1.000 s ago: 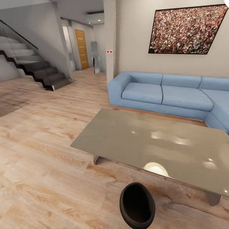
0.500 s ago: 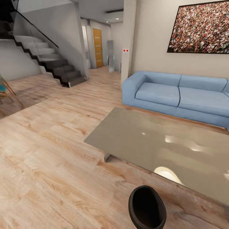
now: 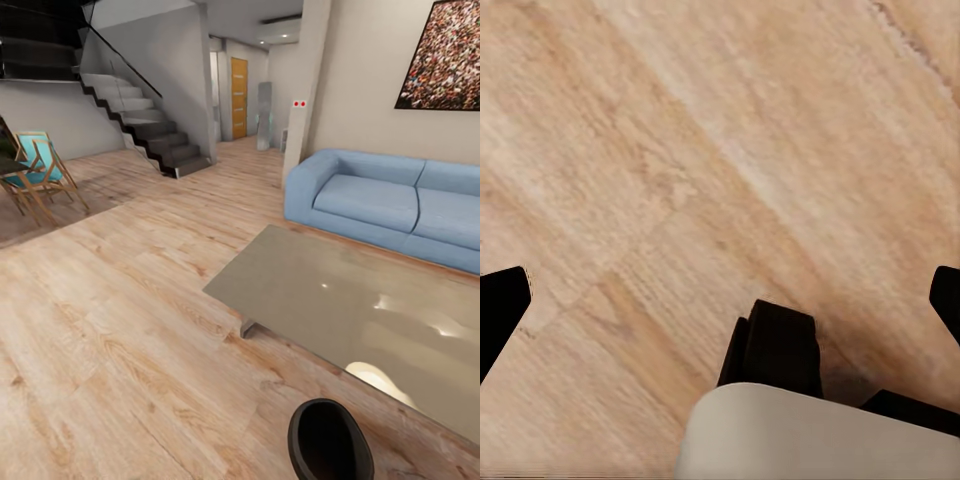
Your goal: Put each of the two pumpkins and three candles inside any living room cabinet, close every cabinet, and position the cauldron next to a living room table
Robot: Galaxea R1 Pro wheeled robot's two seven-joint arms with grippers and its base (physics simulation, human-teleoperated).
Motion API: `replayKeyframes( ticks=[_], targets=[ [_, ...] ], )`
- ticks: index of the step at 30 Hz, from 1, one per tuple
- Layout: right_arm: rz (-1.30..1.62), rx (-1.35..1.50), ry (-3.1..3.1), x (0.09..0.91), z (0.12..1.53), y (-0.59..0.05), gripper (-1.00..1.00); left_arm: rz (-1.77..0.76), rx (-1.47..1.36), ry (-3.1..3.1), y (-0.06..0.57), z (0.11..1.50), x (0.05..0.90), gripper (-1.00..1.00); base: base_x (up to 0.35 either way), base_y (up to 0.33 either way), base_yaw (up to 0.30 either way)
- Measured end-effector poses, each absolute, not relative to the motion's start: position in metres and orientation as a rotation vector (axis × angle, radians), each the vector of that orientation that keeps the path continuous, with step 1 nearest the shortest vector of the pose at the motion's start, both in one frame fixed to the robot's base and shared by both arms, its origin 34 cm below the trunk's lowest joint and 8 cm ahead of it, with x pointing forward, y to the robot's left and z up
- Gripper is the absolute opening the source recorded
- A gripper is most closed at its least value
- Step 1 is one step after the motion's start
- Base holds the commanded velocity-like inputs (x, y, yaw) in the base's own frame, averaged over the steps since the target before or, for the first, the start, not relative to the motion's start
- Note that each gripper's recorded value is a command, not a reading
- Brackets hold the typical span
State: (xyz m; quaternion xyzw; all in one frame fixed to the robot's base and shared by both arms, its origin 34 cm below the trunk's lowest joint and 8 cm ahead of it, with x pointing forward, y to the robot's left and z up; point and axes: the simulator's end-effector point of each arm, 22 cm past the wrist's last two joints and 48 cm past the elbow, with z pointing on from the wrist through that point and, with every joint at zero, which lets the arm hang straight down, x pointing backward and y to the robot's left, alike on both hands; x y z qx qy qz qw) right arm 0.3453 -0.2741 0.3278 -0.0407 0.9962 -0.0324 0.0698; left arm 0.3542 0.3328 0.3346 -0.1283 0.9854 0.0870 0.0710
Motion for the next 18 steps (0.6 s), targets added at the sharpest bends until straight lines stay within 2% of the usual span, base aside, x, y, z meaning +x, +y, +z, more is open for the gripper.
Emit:
replayKeyframes(
  ticks=[18],
  targets=[
    [-0.101, -0.112, 3.011, 0.3403, 0.3258, -0.2746, 1.0, 0.264, -0.386, 2.971, 0.3329, 0.3327, 0.3509, 1.0, 0.0, 0.0, 0.281]
  ],
)
